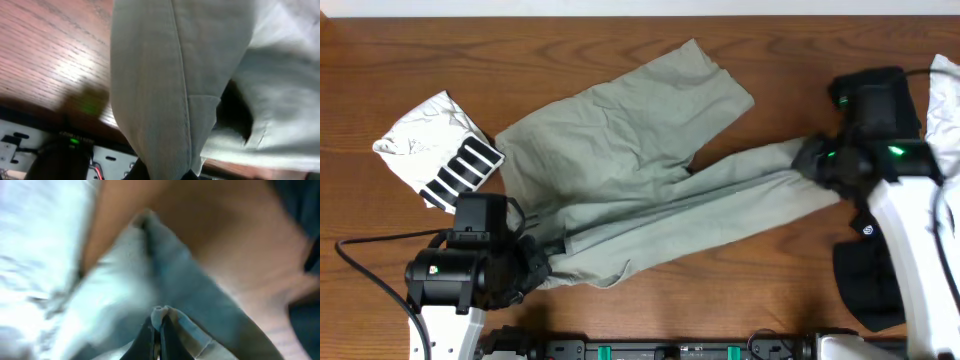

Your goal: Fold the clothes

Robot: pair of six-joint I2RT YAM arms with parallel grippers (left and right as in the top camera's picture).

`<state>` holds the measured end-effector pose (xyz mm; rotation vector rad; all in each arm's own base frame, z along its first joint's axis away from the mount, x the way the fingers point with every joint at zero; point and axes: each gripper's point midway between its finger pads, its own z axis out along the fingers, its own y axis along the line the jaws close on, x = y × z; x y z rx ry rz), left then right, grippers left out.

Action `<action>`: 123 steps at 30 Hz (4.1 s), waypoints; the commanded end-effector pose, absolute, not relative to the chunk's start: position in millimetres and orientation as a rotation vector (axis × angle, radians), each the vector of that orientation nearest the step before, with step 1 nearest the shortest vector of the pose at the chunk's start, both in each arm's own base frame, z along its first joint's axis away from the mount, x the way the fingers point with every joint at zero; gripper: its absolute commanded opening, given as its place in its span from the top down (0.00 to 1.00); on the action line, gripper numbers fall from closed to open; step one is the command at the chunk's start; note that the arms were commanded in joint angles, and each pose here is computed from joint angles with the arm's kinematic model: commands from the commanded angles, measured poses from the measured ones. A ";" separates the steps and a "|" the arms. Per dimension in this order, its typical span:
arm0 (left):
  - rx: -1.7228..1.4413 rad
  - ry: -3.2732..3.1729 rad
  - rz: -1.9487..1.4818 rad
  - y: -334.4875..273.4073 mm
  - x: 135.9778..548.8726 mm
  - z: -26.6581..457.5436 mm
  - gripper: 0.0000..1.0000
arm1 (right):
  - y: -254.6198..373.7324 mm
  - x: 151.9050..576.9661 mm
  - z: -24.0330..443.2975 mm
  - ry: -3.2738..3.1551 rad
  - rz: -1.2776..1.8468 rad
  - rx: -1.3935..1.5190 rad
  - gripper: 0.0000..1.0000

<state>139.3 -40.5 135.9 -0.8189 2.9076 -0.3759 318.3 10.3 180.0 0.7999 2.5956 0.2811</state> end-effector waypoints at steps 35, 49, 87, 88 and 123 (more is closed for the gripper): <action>-0.808 2.565 -0.477 -39.7 164.2 176.4 0.94 | -2.4 354.1 260.6 2.314 0.251 0.437 0.99; -0.943 2.476 -0.191 -2.8 218.4 162.4 0.94 | 67.1 445.4 194.3 2.341 0.329 0.241 0.99; -0.769 2.806 -0.750 -84.2 191.6 149.7 0.36 | 70.1 454.5 176.5 2.366 0.314 0.212 0.99; -0.768 2.800 -0.736 -82.6 191.7 150.0 0.36 | 70.1 454.2 176.1 2.368 0.314 0.212 0.99; -0.702 2.852 -0.752 -88.3 216.1 133.7 0.94 | 69.3 453.1 177.0 2.369 0.312 0.214 0.99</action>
